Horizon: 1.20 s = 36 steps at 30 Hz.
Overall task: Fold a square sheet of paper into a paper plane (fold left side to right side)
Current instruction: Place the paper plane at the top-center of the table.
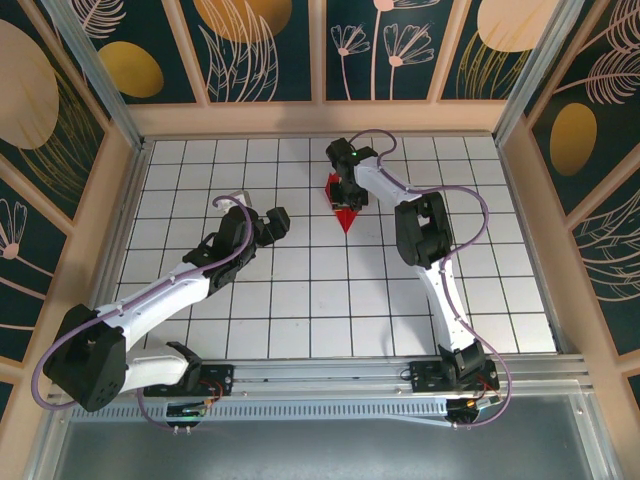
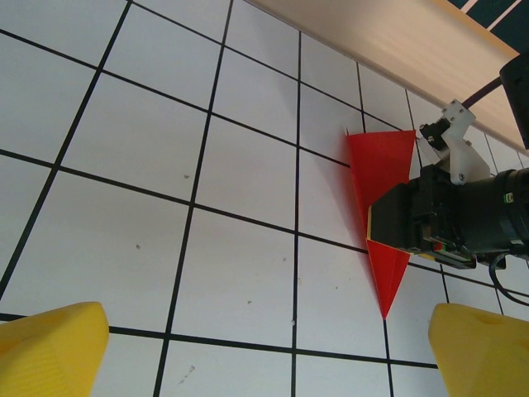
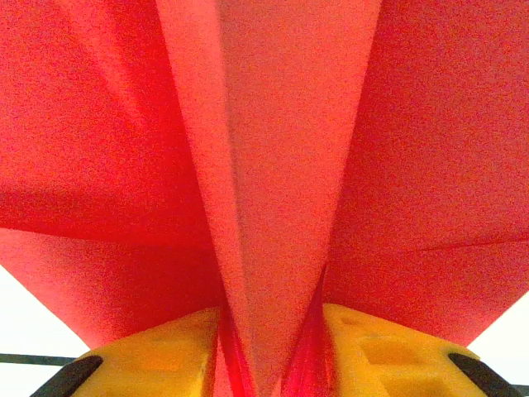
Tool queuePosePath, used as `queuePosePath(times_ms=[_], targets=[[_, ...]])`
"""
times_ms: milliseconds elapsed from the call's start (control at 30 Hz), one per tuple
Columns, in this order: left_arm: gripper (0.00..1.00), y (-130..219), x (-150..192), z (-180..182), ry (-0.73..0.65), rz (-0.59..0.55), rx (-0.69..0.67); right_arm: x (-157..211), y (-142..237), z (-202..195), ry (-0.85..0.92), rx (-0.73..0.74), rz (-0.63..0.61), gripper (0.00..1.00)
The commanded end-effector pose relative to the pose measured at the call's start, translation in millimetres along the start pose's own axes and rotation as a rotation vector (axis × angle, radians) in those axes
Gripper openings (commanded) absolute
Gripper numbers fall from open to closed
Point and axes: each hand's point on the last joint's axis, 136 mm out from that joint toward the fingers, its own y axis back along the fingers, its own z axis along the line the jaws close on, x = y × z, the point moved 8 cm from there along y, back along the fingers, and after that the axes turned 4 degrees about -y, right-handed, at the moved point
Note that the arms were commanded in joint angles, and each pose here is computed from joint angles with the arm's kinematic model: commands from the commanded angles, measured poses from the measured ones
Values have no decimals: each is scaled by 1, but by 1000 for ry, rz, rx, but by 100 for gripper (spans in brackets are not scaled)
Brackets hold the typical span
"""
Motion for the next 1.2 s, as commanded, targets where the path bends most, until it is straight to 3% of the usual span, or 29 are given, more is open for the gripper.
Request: queuePosePath(times_ms=[0, 800, 1167], targets=[[99, 5, -12, -5, -2, -32, 10, -2, 13, 3, -13, 25, -23, 33], [99, 4, -13, -7, -2, -32, 16, -5, 46, 7, -2, 17, -73, 36], [99, 5, -19, -11, -4, -43, 16, -3, 92, 14, 22, -7, -146, 41]])
